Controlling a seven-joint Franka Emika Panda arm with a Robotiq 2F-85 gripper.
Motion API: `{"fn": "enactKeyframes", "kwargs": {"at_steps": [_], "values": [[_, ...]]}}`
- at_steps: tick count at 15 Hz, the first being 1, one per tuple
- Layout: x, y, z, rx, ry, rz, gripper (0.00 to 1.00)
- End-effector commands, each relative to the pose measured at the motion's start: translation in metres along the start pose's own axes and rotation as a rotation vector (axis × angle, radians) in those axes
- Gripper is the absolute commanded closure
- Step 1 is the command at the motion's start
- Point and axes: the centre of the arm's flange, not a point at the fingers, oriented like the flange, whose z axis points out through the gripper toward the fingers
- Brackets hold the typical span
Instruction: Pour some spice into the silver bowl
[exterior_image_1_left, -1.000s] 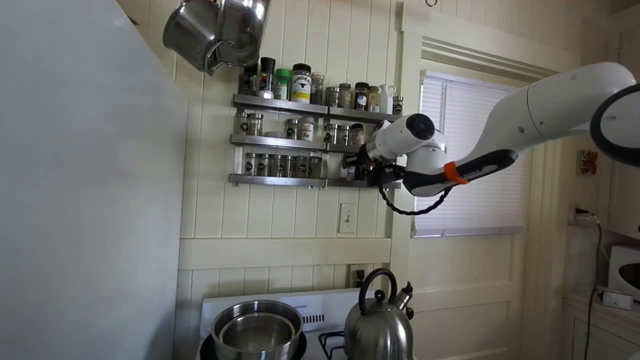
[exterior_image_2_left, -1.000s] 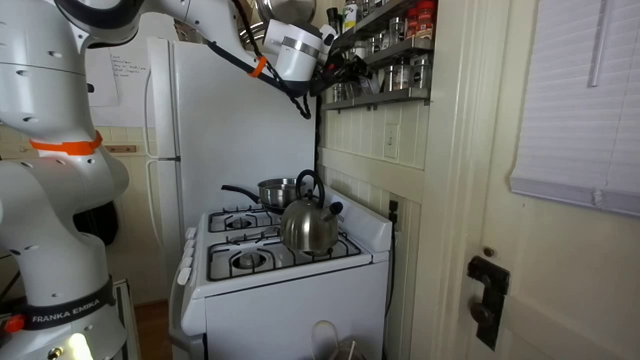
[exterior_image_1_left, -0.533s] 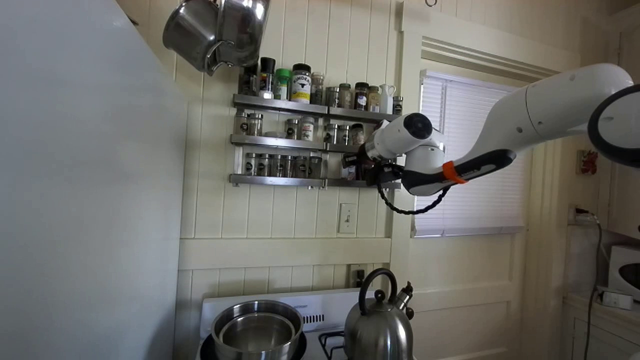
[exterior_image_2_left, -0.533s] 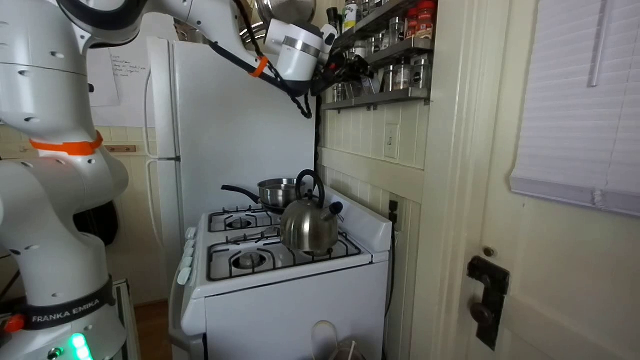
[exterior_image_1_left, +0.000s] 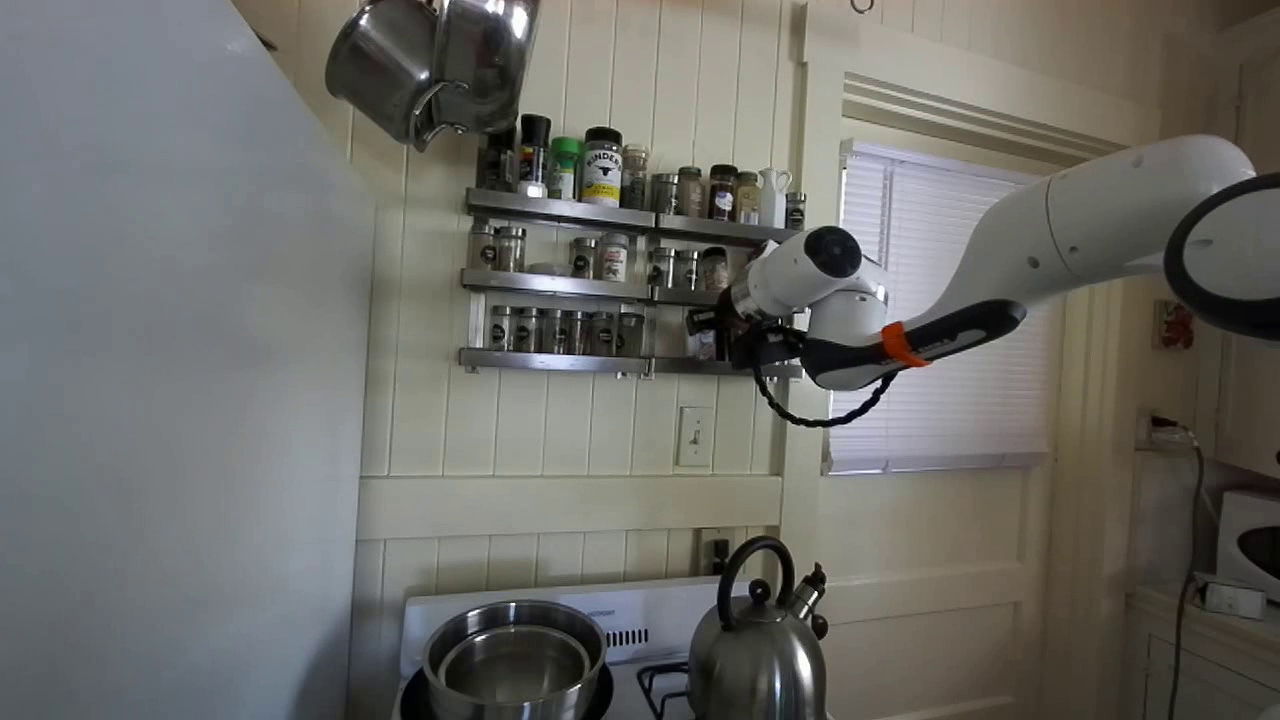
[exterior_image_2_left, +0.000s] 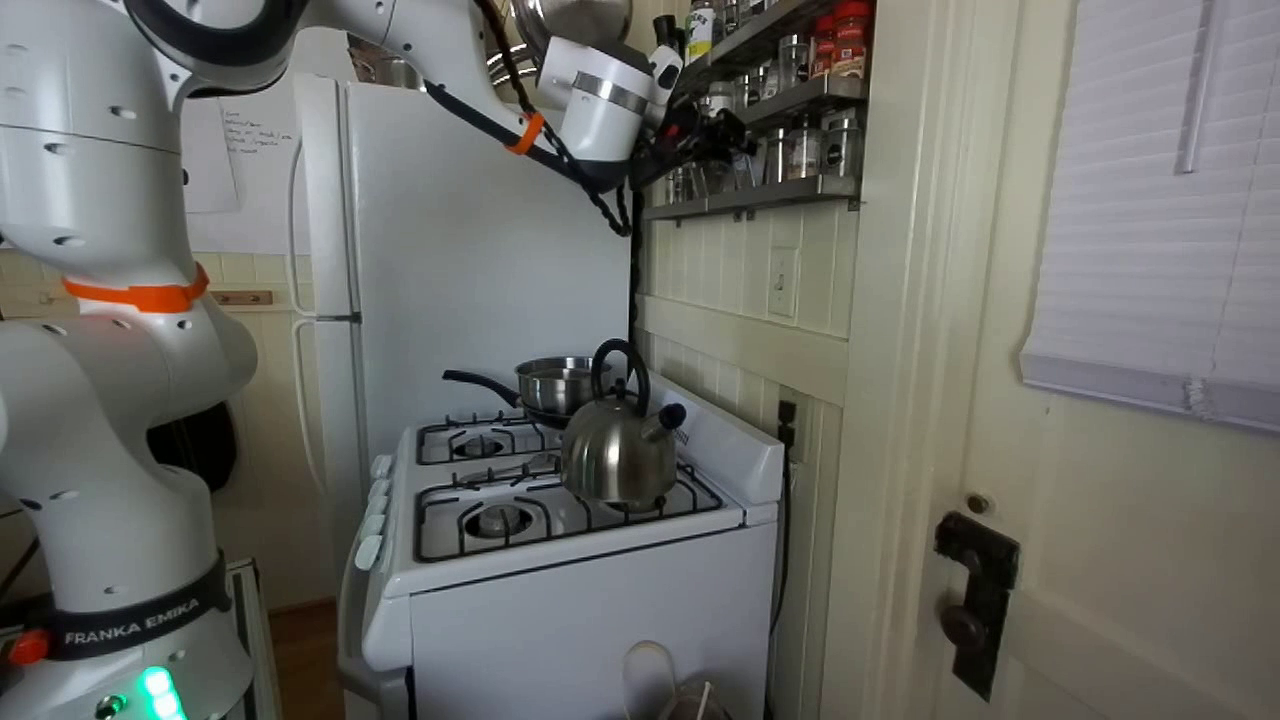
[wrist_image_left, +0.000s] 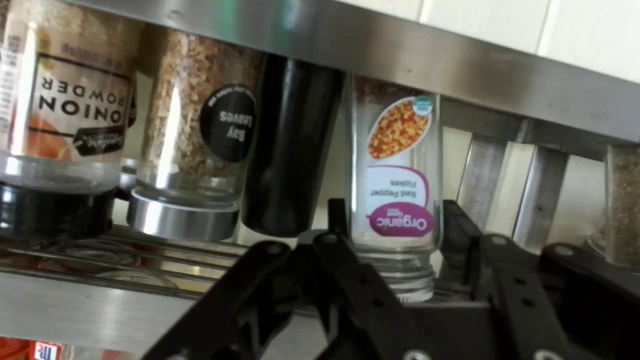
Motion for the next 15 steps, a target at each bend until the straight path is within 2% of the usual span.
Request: {"fn": "enactKeyframes", "kwargs": {"at_steps": [1, 7, 15], "values": [[-0.015, -0.001, 0.022, -0.022, -0.043, 0.014, 0.77], [-0.007, -0.004, 0.027, -0.019, -0.054, 0.052, 0.77], [0.007, -0.012, 0.023, 0.031, -0.064, 0.192, 0.77]]}}
